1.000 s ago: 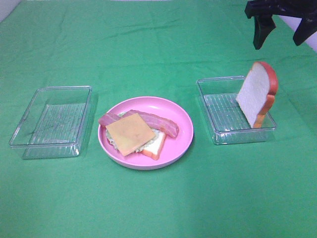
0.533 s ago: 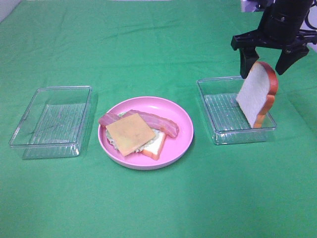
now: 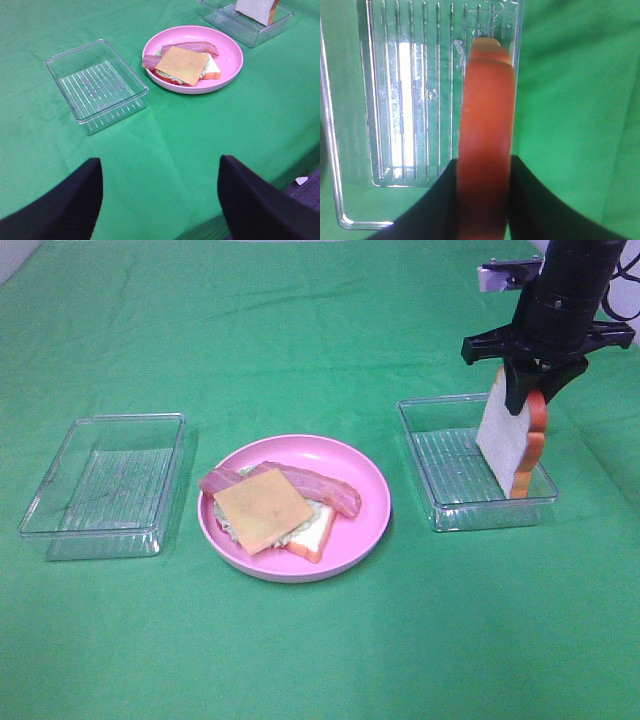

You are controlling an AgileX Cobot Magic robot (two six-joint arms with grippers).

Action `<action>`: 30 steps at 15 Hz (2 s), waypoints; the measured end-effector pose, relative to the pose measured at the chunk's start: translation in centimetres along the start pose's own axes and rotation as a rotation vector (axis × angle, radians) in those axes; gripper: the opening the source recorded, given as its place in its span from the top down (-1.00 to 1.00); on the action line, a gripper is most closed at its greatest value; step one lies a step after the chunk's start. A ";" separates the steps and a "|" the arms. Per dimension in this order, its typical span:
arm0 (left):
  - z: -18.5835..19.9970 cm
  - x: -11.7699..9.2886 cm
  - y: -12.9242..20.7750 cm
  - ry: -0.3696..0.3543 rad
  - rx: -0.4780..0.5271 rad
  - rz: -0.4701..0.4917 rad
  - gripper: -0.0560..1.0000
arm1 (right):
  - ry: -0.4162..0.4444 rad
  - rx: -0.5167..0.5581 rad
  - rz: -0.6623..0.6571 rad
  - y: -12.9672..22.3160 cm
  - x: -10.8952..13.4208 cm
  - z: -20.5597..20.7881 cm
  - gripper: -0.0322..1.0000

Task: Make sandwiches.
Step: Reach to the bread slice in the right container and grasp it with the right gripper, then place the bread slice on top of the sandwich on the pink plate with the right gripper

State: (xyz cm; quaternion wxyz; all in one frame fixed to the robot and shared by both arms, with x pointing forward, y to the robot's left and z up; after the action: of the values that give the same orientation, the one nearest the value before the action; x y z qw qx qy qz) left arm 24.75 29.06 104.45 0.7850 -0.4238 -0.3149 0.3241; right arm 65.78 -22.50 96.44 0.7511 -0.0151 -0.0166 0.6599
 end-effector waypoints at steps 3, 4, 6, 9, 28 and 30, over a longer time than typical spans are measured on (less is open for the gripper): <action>0.0 0.0 0.0 0.000 0.000 0.000 -0.30 | 0.002 -0.001 0.001 0.0 0.0 0.0 0.55; 0.0 0.0 0.0 0.000 0.000 0.000 -0.30 | -0.001 0.001 0.000 0.0 0.0 0.0 0.55; 0.0 0.0 0.0 0.000 0.000 0.000 -0.30 | -0.029 -0.003 -0.009 0.2 0.2 0.6 0.55; 0.0 0.0 0.0 0.000 0.000 0.000 -0.30 | -0.116 -0.041 -0.030 0.8 0.8 3.4 0.55; 0.0 0.0 0.0 0.000 0.000 0.000 -0.30 | -1.040 0.084 -0.186 10.8 15.6 0.5 0.55; 0.0 0.0 0.0 0.000 0.000 0.000 -0.30 | -1.034 0.133 -0.250 10.4 16.0 -1.9 0.55</action>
State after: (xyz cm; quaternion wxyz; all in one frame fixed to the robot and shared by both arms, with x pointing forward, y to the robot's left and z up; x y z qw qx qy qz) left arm 24.75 29.06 104.45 0.7850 -0.4238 -0.3149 0.3241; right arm 57.66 -5.27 94.15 0.7170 0.3618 -0.3444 0.4862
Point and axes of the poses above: a point on each arm's last joint axis where the gripper is mounted, z pointing back along that axis away from the gripper, x along the wrist's bending axis when the last joint is at zero, y = z × x, the point moved 2 cm from there along -z, pointing out along that axis toward the gripper, and after that the axes turned 15 degrees about -z, right-handed, at the moved point
